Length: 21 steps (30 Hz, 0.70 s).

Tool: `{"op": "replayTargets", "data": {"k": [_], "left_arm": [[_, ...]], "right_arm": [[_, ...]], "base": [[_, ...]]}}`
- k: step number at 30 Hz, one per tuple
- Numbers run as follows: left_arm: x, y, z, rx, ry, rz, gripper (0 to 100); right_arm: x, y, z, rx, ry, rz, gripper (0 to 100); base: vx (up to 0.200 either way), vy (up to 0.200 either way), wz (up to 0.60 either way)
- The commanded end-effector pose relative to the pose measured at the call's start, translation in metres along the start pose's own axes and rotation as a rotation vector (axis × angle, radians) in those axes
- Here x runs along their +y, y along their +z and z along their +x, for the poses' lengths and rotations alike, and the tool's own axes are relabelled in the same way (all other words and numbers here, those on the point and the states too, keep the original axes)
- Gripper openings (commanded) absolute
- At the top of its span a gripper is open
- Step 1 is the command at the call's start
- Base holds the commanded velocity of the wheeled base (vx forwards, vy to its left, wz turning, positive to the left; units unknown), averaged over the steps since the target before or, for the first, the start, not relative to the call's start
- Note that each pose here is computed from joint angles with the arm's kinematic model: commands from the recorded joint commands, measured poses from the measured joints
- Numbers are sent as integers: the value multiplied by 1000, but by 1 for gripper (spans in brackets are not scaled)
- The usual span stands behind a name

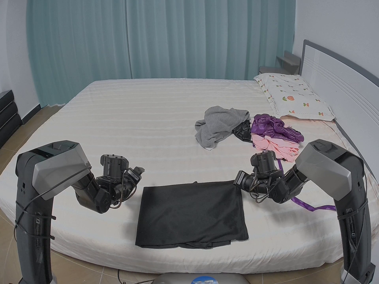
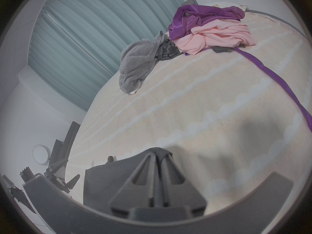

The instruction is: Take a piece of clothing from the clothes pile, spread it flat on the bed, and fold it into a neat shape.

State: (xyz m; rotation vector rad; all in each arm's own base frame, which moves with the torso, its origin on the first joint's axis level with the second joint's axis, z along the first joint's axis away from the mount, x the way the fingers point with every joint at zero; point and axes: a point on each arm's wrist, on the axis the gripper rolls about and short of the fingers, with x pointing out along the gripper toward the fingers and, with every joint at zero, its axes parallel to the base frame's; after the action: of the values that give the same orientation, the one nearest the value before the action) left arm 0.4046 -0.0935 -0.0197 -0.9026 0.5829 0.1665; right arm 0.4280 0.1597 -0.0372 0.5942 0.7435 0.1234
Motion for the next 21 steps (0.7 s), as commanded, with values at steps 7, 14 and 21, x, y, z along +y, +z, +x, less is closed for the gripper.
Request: {"op": "replayTargets", "data": {"k": [7, 14, 21], "left_arm": [[-1, -1, -3, 8, 3, -3, 100], [4, -11, -30, 82, 11, 19, 100], [16, -18, -47, 145, 25, 13, 100]], "right_arm": [[7, 14, -35, 2, 59, 47, 100], [-8, 5, -88, -26, 75, 95, 100], [-35, -20, -149, -61, 45, 233, 100]], "base": [[0, 0, 0], [0, 0, 0], [0, 0, 0]]}}
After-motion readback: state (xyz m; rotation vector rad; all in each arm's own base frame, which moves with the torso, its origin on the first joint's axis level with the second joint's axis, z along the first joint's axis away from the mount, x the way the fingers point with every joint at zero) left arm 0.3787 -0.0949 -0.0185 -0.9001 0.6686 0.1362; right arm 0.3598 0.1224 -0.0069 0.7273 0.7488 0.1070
